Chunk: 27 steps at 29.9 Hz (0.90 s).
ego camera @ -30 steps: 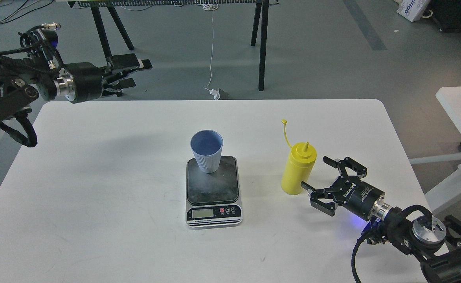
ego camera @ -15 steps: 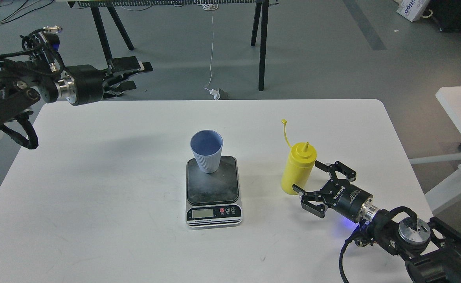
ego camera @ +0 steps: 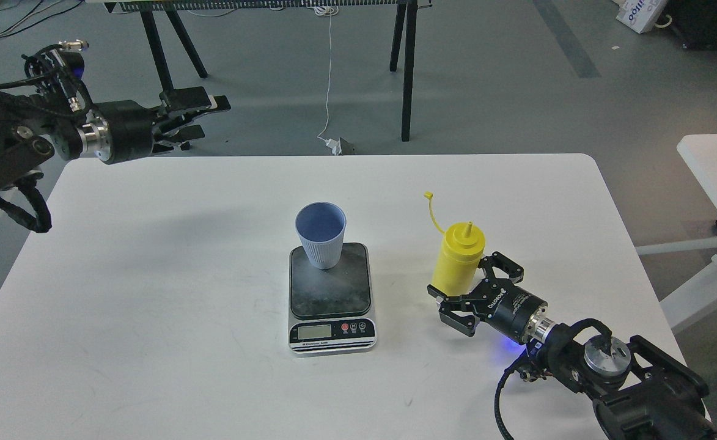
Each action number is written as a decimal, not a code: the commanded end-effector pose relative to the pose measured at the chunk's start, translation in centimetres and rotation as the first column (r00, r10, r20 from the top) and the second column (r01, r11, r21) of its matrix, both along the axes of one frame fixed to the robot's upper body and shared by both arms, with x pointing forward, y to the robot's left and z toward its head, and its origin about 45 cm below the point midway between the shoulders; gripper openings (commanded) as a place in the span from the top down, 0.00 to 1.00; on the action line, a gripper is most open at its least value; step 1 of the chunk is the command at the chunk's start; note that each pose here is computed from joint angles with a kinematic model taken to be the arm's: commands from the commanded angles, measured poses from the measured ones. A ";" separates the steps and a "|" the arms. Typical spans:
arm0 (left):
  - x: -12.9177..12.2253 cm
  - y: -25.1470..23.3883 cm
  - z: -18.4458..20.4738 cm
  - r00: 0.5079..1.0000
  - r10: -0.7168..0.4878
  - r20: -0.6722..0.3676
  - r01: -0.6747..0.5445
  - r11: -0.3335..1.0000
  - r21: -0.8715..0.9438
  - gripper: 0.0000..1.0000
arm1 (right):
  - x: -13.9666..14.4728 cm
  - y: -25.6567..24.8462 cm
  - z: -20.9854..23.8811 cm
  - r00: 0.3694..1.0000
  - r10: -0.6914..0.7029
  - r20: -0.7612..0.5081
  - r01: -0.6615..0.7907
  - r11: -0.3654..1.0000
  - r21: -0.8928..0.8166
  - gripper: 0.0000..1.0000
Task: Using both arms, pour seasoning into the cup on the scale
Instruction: 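Reach the right gripper to the yellow squeeze bottle and grasp it, then lift the yellow bottle with the right gripper toward the cup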
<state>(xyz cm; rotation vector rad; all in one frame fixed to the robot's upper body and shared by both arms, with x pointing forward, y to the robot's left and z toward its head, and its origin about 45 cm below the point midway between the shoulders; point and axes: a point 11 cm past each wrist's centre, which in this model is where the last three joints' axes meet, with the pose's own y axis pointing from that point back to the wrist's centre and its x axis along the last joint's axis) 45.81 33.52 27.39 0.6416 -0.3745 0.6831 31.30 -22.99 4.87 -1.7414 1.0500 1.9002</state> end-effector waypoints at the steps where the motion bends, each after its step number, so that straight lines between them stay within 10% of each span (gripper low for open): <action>1: -0.3 0.6 -0.3 1.000 0.011 -0.008 -0.011 1.000 0.004 0.04 | 0.2 0.0 0.2 1.000 -0.001 0.006 0.001 1.000 0.001 0.18; 4: -0.6 0.8 -1.0 1.000 0.015 -0.022 -0.015 1.000 0.003 0.04 | 0.4 0.0 0.3 1.000 -0.003 0.008 0.003 1.000 0.002 0.55; 7: -0.8 0.9 -1.4 0.999 0.018 -0.031 -0.018 1.000 0.003 0.04 | 0.9 0.0 0.7 1.000 -0.002 0.021 0.002 1.000 0.001 0.72; 27: -0.8 2.1 -0.7 0.998 0.060 -0.023 -0.060 0.998 -0.034 0.03 | 18.1 3.1 19.1 0.861 0.149 0.486 0.140 0.850 -0.509 0.89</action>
